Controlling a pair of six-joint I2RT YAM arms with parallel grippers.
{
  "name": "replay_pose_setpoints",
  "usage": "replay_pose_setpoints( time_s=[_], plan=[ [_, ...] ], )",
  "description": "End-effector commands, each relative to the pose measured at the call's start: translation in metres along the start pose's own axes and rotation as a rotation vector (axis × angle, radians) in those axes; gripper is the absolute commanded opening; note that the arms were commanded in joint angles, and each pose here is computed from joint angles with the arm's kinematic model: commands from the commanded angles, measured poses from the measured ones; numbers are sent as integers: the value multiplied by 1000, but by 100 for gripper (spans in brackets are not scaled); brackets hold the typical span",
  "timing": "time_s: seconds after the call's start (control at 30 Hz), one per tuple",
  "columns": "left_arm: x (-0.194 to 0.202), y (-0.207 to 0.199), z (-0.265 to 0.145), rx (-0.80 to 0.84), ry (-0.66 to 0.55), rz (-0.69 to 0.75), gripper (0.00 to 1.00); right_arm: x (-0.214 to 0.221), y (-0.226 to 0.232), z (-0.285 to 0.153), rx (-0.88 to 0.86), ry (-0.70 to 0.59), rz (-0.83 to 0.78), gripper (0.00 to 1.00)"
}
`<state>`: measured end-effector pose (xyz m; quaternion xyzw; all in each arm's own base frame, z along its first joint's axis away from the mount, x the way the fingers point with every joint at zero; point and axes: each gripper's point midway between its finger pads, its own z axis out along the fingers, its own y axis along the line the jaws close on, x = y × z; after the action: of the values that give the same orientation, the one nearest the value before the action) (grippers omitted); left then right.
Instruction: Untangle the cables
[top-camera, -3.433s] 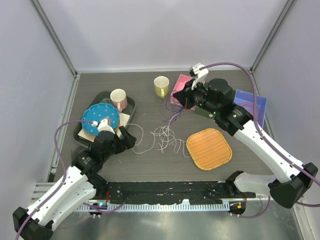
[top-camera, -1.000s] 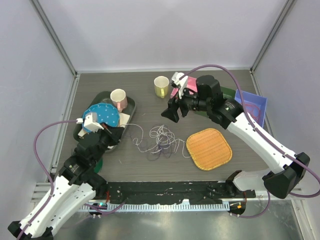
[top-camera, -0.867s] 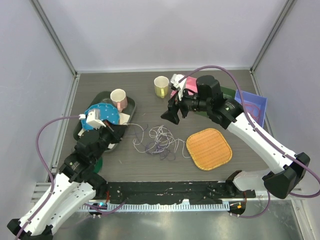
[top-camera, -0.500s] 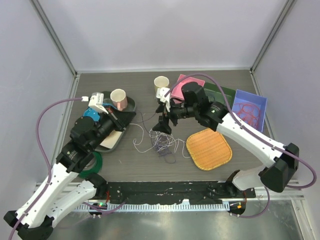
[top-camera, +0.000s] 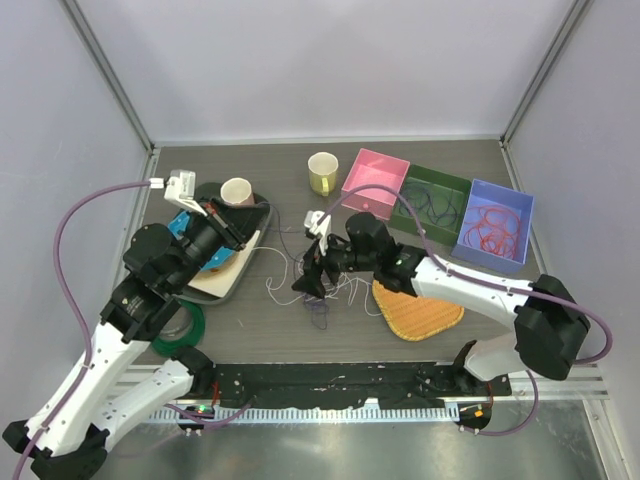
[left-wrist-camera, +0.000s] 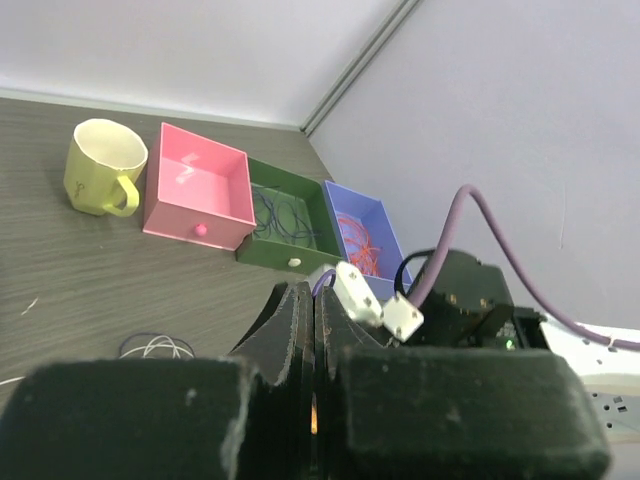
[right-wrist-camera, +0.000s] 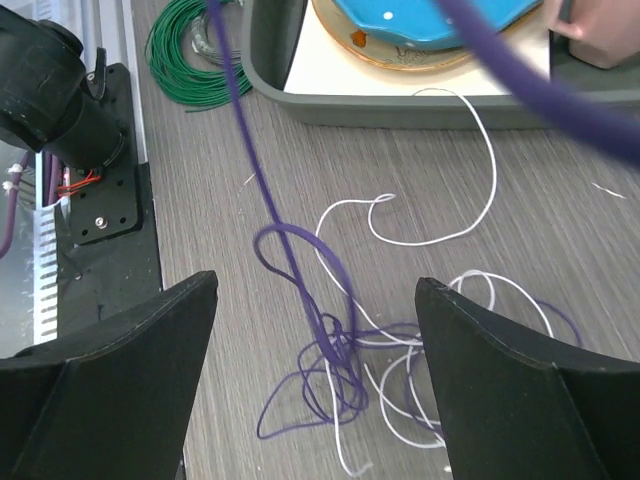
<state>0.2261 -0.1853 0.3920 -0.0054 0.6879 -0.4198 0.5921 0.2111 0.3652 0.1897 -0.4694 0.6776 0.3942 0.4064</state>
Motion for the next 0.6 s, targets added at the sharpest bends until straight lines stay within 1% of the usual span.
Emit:
replay_pose_setpoints(
  time_s=[0.0,0.03,0.07,0.1,0.17,0.2,0.27,0.3,0.37,0.4,0.43,0.47,0.5,0.53,0.57],
  plan=[
    [-11,-9,1,37,-30,23,0,-29,3,18,64,-188,-62,86],
    [-11,-7,1,28,-33,24,0,-28,3,21,65,-209,-56,86],
    [-10,-6,2,24,-30,24,0,-26,3,25,77,-215,-58,84],
    [-10,-6,1,24,-30,26,0,-26,2,27,84,-224,-32,81],
    [-9,-5,1,22,-28,26,0,-20,-3,33,111,-228,-8,79],
    [-11,-7,-2,25,-33,26,0,-16,-7,35,132,-226,-3,74],
    [-11,-7,-4,28,-35,23,0,-14,-10,36,149,-241,6,66],
    [-8,-5,-4,28,-34,18,0,-15,-10,35,156,-251,12,45],
    [-7,-4,-7,32,-47,12,0,-26,-9,29,161,-295,12,21],
    [-2,1,-6,18,-40,10,0,-32,-8,26,164,-311,14,1],
    [0,3,-8,15,-39,9,1,-37,-11,21,189,-329,19,1],
    [5,6,-9,10,-32,2,5,-52,-9,11,201,-371,17,1],
    [19,12,-9,11,3,-4,15,-58,-9,6,211,-388,20,1],
    [27,11,-10,33,22,-10,57,-68,-12,-3,242,-414,24,1],
    [36,9,-14,66,44,-10,78,-86,-10,-17,260,-451,14,1]
  ],
)
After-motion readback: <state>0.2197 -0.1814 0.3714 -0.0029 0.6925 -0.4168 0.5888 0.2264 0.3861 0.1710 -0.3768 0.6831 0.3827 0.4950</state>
